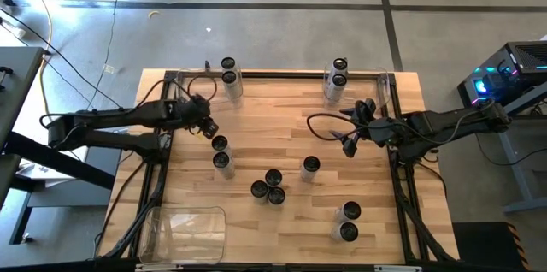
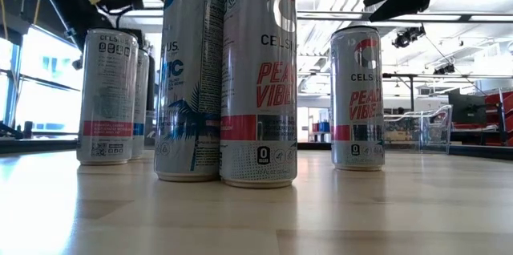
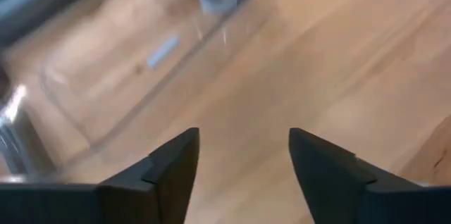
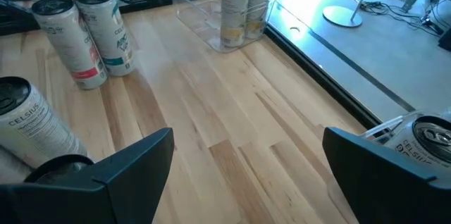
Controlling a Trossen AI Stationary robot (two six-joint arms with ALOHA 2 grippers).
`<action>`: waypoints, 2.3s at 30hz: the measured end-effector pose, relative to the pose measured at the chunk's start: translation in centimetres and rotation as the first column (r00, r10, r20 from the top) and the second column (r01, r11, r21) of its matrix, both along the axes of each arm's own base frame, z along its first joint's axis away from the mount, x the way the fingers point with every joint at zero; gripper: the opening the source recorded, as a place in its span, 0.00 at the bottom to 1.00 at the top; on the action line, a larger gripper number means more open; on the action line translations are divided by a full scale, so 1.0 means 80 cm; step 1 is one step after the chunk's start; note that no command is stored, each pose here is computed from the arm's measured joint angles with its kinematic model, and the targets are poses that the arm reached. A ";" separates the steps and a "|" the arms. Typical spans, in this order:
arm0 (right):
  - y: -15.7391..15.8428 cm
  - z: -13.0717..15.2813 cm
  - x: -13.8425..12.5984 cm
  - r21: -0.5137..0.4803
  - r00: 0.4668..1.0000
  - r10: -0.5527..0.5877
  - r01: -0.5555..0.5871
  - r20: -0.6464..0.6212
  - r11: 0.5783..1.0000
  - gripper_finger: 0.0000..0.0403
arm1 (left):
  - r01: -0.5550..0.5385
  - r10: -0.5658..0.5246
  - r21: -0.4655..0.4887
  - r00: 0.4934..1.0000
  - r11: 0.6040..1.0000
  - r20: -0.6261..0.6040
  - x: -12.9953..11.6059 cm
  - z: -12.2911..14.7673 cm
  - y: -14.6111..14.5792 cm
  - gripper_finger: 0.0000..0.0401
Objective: Sort soda cans
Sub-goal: Adjust the top left transparent bin, then put the white-pink soda can into the bottom left transparent bin
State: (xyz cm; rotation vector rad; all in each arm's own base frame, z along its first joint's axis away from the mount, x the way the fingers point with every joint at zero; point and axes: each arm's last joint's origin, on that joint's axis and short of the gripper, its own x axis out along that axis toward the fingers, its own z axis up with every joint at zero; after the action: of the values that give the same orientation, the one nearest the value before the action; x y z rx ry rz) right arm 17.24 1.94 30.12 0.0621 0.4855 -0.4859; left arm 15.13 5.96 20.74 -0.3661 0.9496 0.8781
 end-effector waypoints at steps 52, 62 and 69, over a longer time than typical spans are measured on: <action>-0.001 0.000 0.000 -0.007 1.000 -0.002 0.002 -0.004 1.000 0.89 | -0.257 0.249 0.194 0.966 0.947 0.065 -0.017 -0.033 0.032 0.16; -0.001 0.000 0.000 -0.007 1.000 -0.002 0.002 -0.004 1.000 0.89 | -0.247 0.196 0.210 0.952 0.946 0.235 -0.028 -0.006 0.015 0.16; -0.001 0.000 0.000 -0.006 1.000 -0.003 0.003 -0.003 1.000 0.89 | -0.208 0.154 0.223 0.959 0.952 0.237 -0.031 -0.001 0.013 0.16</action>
State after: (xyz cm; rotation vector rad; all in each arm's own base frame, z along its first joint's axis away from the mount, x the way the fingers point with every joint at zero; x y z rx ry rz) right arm 17.26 1.82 30.12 0.0560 0.4873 -0.4902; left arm 12.67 7.02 20.65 -0.3312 0.6014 1.0887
